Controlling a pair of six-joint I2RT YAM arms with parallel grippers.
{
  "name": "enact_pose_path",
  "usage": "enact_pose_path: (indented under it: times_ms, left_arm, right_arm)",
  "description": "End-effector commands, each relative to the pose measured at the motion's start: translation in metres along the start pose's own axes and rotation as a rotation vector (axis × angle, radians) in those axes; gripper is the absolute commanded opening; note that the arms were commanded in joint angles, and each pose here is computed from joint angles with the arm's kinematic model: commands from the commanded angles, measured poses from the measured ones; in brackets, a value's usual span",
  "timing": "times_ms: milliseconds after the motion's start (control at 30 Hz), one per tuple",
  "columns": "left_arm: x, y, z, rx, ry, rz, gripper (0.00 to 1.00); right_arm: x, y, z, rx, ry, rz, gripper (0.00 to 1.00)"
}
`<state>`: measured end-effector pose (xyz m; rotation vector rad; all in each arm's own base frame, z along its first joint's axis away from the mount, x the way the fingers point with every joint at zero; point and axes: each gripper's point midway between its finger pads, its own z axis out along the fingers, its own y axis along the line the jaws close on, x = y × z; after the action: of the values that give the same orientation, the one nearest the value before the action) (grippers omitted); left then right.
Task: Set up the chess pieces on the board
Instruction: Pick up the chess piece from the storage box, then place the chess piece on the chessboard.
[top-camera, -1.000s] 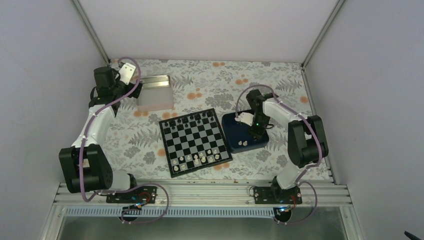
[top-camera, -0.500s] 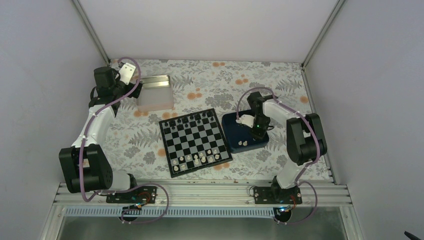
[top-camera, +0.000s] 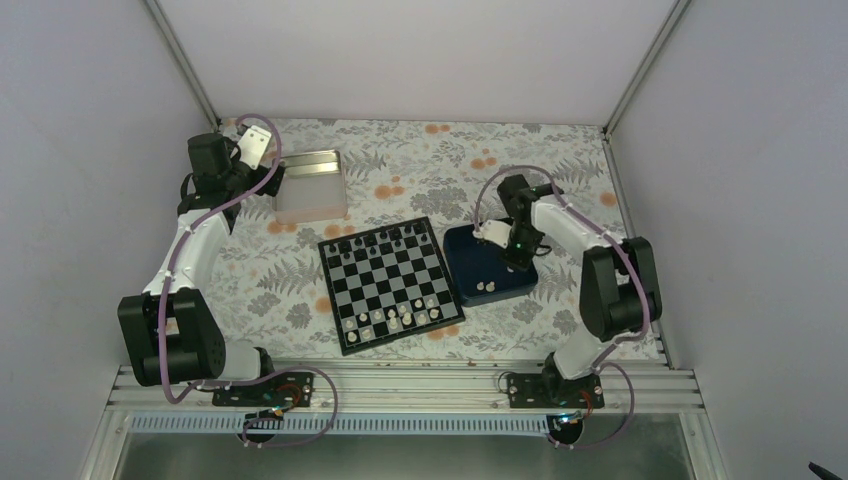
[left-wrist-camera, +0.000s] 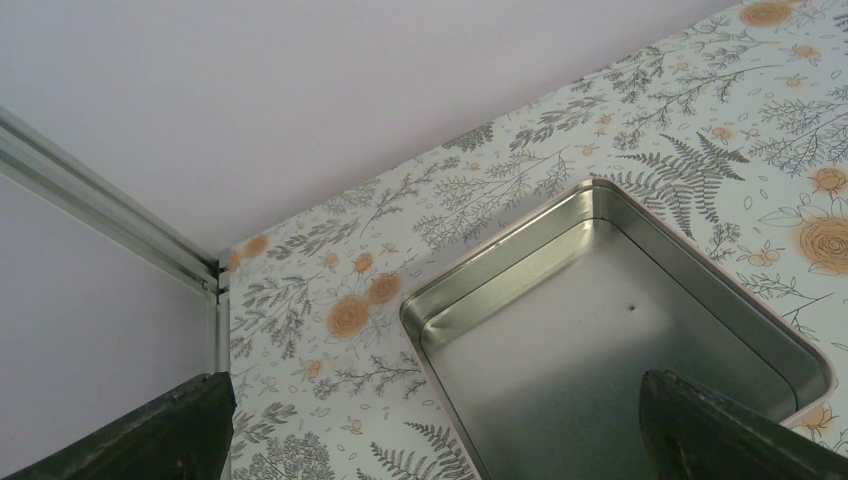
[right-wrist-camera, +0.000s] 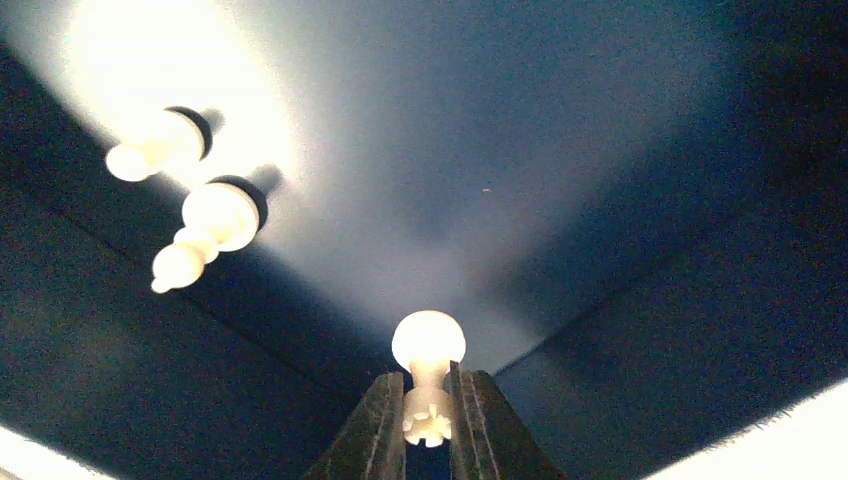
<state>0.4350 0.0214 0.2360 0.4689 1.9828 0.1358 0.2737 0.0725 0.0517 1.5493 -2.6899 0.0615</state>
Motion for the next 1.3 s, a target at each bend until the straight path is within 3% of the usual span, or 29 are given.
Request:
enact_pose_path:
  times_ms: [0,333,767,1267]
  left_arm:
    - [-0.013,0.005,-0.005,-0.01,-0.038,0.006,1.0]
    - [-0.015,0.007,-0.007,-0.018,-0.043,0.008,1.0]
    - [-0.013,0.008,-0.005,-0.023,-0.034,0.008,1.0]
    - [-0.011,0.008,-0.005,-0.023,-0.031,0.009,1.0]
  right_arm:
    - [-0.011,-0.001,-0.041,0.068,-0.063,-0.016,0.07]
    - [-0.057,0.064,-0.068,0.044,-0.11,-0.201,0.08]
    - [-0.085,0.147,-0.034,-0.097,-0.115,-0.37,0.1]
    - [-0.088,0.163,-0.002,-0.161,-0.079,-0.399,0.13]
